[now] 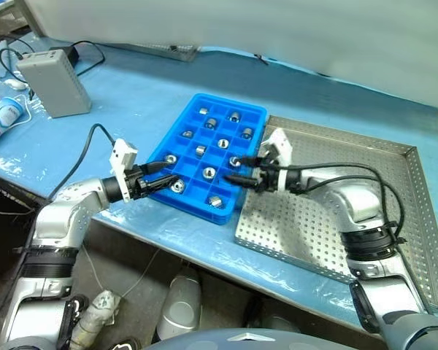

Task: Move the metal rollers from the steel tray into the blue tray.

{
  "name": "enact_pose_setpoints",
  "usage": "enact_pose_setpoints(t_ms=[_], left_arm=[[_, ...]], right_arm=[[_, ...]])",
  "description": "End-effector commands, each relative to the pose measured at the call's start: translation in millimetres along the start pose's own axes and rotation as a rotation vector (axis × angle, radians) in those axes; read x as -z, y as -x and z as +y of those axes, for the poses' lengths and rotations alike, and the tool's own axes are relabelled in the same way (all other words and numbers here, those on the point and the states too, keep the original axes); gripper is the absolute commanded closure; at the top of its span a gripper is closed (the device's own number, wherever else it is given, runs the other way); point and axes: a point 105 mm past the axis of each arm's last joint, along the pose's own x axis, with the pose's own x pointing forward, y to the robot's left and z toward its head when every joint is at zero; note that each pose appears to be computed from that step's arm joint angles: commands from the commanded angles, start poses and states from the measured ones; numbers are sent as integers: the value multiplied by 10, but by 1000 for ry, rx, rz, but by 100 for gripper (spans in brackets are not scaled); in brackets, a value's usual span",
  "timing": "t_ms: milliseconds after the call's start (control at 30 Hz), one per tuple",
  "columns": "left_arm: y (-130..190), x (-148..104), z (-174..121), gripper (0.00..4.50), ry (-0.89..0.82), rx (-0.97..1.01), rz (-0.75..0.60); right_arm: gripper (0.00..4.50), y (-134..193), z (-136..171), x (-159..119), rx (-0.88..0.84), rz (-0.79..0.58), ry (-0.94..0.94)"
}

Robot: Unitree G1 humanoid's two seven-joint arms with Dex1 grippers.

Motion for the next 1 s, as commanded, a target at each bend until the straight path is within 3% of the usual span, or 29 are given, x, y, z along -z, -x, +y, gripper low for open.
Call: enact_pose_setpoints(t_ms=[33,233,567,800,1000], left_arm=[[-252,-144,52,98,-64,19,-51],[-705,-184,-57,98,-65,131,-89],[-976,-309,54,98,-61,110,-108],[-1063,-566,58,98,-108,127,-155],[-1068,-575,-35,98,-92,162,-173]], right_arm=[[34,307,-252,-150,205,-101,10],[34,568,-366,-49,384,-107,-1],[34,948,-747,-26,713,-101,74],[34,949,-778,61,755,-69,99],[34,883,-709,77,695,-67,86]])
